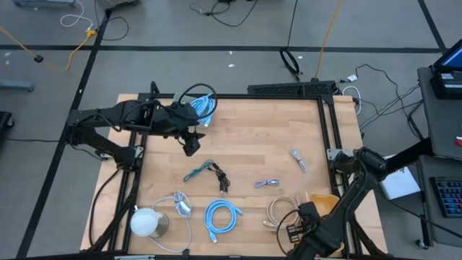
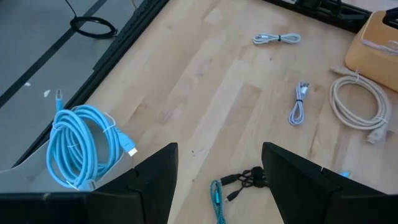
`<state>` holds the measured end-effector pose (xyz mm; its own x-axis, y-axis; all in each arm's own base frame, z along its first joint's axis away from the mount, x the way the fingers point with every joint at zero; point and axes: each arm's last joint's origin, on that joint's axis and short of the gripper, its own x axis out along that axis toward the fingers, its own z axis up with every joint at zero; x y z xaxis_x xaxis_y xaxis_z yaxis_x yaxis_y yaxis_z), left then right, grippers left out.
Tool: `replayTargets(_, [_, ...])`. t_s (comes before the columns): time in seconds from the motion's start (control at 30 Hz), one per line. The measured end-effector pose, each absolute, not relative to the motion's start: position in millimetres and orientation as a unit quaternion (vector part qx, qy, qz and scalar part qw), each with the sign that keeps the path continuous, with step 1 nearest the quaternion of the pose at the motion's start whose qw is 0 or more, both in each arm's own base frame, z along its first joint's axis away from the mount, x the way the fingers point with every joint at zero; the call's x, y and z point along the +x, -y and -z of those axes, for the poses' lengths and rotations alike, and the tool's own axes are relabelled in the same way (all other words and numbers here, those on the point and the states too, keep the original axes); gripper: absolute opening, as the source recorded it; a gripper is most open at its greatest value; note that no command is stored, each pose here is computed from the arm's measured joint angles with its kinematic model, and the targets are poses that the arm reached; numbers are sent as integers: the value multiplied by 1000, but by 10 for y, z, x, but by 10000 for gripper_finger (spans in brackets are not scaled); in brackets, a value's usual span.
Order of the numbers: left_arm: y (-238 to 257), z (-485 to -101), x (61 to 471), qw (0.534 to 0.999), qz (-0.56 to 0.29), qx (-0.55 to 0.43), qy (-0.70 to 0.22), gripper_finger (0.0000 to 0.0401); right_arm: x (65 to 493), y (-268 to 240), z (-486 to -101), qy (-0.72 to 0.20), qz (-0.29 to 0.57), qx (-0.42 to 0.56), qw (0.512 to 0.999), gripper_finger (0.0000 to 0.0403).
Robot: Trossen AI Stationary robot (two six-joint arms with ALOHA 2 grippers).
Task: Pick & Place USB Port
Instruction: Put the brown charger cable into the yellow bin, then put the purple charger cable into the yellow bin
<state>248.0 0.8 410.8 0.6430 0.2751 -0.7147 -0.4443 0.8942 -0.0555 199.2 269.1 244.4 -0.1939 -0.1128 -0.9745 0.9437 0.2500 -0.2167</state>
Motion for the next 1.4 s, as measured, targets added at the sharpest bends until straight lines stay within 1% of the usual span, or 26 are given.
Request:
replayTargets(0.1, [12,-4105,2474,898,-205,-109,-373,234,1915,-2792,-2418,-616,489,354,507,0])
replayTargets(0.23, [46,-4103,2472,899,-200,-107,-374,234,1809,-2890,-2419,-639,474,353,492,0])
replayTargets(0.33, [62,-4102,2469,898,-205,-108,-373,234,1771,-2911,-2409,-638,473,346,499,0])
replayTargets(0.47, [73,-4098,2462,897,-212,-107,-373,234,1776,-2893,-2303,-624,481,335,517,0])
replayTargets(0.6, [83,-4094,2456,895,-213,-112,-375,234,1784,-2860,-2145,-617,479,337,526,0])
replayTargets(0.73, [84,-4093,2456,894,-213,-117,-376,234,1798,-2880,-1943,-620,452,359,532,4])
replayTargets(0.9, [84,-4092,2456,894,-213,-118,-376,234,1785,-2901,-1750,-621,424,380,540,46])
replayTargets(1.17, [82,-4091,2456,894,-215,-120,-375,234,1817,-2840,-1744,-597,434,372,563,121])
replayTargets(1.4, [81,-4090,2456,894,-216,-119,-375,234,1778,-2763,-1821,-594,452,355,563,155])
